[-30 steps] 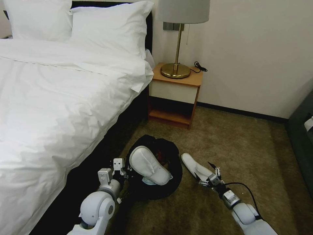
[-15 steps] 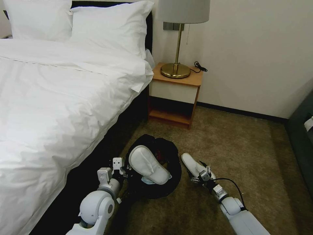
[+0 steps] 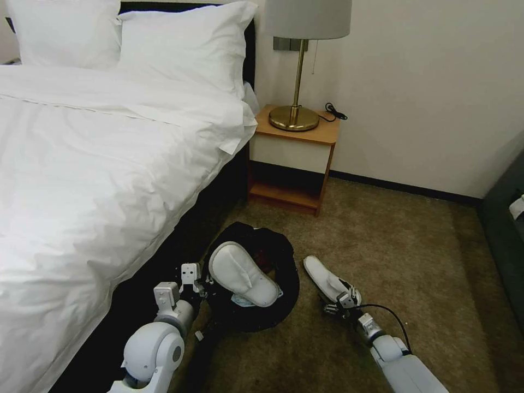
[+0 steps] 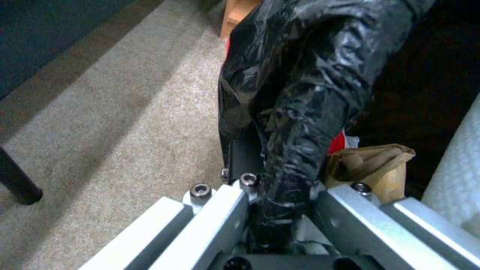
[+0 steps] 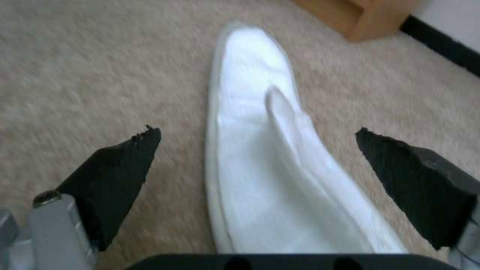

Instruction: Pick up the trash bin, then pick up the garbage on the floor and place it into the trash bin.

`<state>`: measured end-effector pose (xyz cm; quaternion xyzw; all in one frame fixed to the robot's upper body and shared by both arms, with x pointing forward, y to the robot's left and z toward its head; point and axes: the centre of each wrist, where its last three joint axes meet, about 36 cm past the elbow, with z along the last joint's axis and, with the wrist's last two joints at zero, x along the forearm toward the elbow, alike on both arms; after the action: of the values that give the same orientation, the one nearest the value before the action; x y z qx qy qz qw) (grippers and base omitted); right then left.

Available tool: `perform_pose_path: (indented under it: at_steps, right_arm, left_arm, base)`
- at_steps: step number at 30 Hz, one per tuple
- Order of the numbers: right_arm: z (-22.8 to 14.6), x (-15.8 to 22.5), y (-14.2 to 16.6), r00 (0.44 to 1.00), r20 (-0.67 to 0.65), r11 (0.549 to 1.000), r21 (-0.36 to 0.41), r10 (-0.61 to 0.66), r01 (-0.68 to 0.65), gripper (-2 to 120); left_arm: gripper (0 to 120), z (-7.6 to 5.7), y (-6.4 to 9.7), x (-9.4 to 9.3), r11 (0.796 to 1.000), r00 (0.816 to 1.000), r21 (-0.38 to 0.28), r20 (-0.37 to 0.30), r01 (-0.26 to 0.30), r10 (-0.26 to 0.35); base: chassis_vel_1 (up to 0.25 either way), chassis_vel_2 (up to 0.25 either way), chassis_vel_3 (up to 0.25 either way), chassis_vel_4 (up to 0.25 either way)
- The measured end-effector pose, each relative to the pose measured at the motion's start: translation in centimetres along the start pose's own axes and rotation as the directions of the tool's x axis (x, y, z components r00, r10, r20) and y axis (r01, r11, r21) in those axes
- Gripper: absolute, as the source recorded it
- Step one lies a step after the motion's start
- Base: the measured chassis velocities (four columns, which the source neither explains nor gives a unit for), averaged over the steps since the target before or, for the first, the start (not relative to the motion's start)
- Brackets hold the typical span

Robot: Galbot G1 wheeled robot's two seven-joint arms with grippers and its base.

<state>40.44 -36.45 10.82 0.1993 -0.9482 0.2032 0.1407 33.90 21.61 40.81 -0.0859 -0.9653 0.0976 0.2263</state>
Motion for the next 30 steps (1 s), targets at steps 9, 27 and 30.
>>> perform_pose_path:
  at_steps: [9, 27, 30]
  right_arm:
    - [0.0, -1.2, 0.0, 1.0, -0.019, 0.999, -0.033, 0.021, -0.022, 100]
    - [-0.2, -3.1, 0.6, 0.999, -0.03, 0.995, -0.094, 0.025, -0.027, 70]
    - [0.6, -2.1, 1.5, 0.999, -0.044, 0.994, -0.109, 0.023, -0.027, 57]
  left_arm:
    - [0, 0.2, -0.1, 0.5, 1.0, 1.0, 0.001, 0.001, 0.005, -0.005]
    - [0, -0.3, 0.4, 2.0, 1.0, 1.0, -0.008, 0.021, 0.021, -0.02]
    - [0, -0.4, 0.6, 2.1, 1.0, 0.999, -0.008, 0.027, 0.024, -0.024]
  base:
    - [0.0, 0.0, 0.0, 0.0]
    - [0.0, 0.0, 0.0, 0.0]
    - [0.0, 0.0, 0.0, 0.0]
